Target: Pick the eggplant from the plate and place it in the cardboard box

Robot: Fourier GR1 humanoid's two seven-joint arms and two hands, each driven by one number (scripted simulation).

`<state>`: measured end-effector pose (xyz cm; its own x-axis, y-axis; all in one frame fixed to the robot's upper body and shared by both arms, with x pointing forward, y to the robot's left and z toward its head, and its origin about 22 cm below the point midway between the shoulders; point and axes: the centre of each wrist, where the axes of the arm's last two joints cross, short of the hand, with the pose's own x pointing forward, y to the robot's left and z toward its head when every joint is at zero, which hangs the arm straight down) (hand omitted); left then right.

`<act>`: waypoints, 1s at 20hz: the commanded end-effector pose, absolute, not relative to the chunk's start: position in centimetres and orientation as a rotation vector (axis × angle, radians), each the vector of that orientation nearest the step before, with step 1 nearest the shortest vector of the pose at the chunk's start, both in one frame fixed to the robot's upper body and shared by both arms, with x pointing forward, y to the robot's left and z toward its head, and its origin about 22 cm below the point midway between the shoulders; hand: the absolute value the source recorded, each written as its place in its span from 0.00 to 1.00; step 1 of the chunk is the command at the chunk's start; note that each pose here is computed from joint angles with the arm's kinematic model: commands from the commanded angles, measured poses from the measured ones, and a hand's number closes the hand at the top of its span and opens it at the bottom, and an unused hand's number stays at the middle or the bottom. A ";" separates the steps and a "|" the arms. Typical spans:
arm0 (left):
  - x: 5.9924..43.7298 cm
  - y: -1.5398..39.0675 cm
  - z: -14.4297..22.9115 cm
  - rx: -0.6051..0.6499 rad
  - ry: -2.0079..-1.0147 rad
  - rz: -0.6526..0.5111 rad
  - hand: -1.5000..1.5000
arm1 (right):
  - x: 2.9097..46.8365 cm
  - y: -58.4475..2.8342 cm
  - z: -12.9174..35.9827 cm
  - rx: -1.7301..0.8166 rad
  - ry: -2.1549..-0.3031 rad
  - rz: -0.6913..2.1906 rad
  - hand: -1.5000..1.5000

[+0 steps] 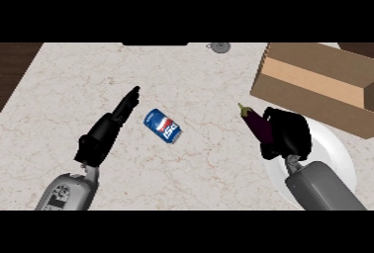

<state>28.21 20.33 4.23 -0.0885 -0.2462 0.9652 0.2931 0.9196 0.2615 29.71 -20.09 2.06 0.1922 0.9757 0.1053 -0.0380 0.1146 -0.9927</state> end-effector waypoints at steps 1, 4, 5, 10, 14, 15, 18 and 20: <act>27.6 21.3 4.9 -0.029 -1.593 -0.452 0.50 | 29.6 -20.1 5.5 -1.286 -1.196 0.964 1.00; 29.1 21.2 4.7 -0.016 -1.589 -0.435 0.50 | 27.8 -19.9 8.9 -1.257 -1.280 0.932 1.00; 28.9 21.7 3.5 -0.004 -1.594 -0.439 0.50 | 26.6 -20.0 10.5 -1.264 -1.299 0.926 1.00; 29.3 21.1 4.5 -0.012 -1.578 -0.450 0.50 | 23.8 -18.0 14.5 -1.237 -1.452 0.844 1.00; 28.0 22.2 3.9 -0.048 -1.593 -0.443 0.50 | 22.6 -16.9 17.8 -1.285 -1.477 0.695 1.00; 27.4 21.8 3.7 -0.032 -1.584 -0.451 0.50 | 21.2 -18.0 19.4 -1.285 -1.477 0.714 1.00; 27.8 22.0 6.0 -0.028 -1.585 -0.462 0.50 | 21.5 -18.4 20.6 -1.281 -1.469 0.608 1.00; 28.9 21.7 3.9 -0.040 -1.600 -0.452 0.50 | 22.5 -19.6 21.8 -1.307 -1.447 0.589 1.00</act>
